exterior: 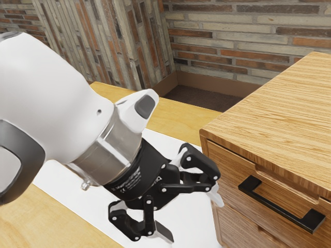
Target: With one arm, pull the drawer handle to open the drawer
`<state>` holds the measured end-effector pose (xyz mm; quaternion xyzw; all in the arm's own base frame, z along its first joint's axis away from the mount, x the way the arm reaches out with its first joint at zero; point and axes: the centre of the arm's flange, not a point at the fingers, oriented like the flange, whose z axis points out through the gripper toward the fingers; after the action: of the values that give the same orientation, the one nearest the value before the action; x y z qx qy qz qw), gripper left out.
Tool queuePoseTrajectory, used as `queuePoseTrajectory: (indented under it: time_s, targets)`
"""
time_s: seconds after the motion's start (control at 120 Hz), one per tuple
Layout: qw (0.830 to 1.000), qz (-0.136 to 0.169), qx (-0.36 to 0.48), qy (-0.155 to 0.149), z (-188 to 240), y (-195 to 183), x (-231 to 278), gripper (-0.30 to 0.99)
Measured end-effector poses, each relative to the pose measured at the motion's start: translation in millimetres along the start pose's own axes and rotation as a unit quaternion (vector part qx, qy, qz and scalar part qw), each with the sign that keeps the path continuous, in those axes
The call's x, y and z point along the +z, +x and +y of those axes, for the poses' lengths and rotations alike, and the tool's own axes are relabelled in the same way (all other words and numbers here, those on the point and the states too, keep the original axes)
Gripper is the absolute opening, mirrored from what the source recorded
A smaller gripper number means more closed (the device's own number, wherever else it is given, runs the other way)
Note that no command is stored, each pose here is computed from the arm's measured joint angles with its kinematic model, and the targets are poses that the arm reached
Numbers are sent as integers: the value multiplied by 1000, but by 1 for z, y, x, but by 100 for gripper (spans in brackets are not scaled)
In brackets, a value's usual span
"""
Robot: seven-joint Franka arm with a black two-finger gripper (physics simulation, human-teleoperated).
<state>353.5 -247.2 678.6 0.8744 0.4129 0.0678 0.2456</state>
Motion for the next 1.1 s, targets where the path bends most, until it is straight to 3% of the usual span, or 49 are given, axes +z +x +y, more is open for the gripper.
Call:
queuePoseTrajectory:
  time_s: [0.233, 1.1]
  targets:
    - [999, 21, -37, -3, 12, -1, 9, 69]
    - [988, 46, -144, -23, 30, 11, 46, 69]
